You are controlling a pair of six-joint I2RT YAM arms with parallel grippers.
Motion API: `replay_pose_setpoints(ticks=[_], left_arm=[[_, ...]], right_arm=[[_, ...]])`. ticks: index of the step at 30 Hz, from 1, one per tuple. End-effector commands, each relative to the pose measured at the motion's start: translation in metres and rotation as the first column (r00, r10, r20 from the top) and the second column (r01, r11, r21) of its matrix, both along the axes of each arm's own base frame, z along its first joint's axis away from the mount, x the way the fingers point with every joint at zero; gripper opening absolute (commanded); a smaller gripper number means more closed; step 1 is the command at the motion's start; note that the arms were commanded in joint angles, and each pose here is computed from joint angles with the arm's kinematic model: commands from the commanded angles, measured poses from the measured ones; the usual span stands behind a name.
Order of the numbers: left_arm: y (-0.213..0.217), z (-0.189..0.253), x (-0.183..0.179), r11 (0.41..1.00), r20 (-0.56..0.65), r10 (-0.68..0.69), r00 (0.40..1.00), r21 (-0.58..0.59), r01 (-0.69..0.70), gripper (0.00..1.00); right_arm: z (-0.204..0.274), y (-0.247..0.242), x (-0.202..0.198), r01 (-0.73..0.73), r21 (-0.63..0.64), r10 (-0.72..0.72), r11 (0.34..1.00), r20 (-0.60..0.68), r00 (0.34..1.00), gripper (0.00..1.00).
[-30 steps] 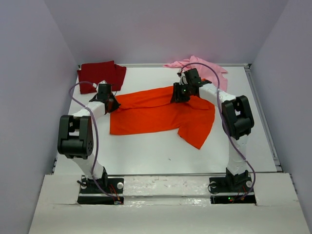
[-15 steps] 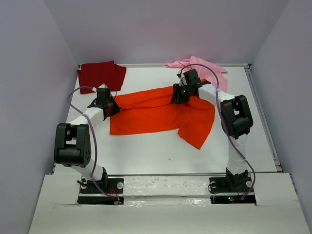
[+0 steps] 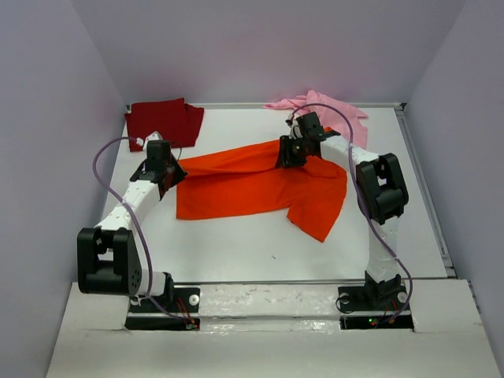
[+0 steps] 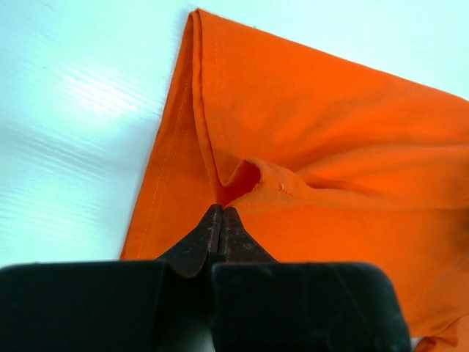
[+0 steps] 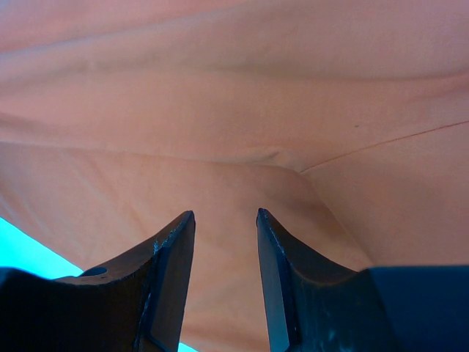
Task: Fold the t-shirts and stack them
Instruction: Fold the tshirt
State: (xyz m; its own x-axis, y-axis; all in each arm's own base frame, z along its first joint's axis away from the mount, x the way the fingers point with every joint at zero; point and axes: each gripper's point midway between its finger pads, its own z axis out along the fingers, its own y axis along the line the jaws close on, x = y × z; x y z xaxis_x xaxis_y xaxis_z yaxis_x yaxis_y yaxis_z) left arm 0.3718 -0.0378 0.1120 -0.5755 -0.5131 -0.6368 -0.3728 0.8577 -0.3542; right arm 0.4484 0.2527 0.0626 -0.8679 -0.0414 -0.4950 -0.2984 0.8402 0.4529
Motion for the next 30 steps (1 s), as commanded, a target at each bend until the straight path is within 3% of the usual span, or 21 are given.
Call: replay_pose_setpoints(ticks=[1, 19, 26, 30], left_arm=[[0.021, 0.024, -0.002, 0.997, 0.043, 0.055, 0.998, 0.057, -0.057, 0.04], [0.021, 0.049, -0.004, 0.998, 0.122, 0.044, 0.992, 0.043, -0.05, 0.15], [0.006, 0.05, -0.011, 0.999, 0.141, 0.016, 0.99, -0.04, -0.01, 0.17], [0.001, 0.036, 0.003, 0.998, 0.125, 0.013, 0.992, -0.065, -0.005, 0.19]], right_arm=[[0.013, 0.004, 0.012, 0.003, 0.028, -0.004, 1.0, 0.049, 0.999, 0.45], [0.004, -0.001, 0.017, 0.015, 0.016, -0.015, 1.0, 0.04, 0.999, 0.45], [0.004, 0.0, 0.018, 0.016, 0.017, -0.017, 1.0, 0.041, 0.999, 0.45], [0.006, 0.0, 0.017, 0.013, 0.019, -0.014, 1.0, 0.042, 0.999, 0.45]])
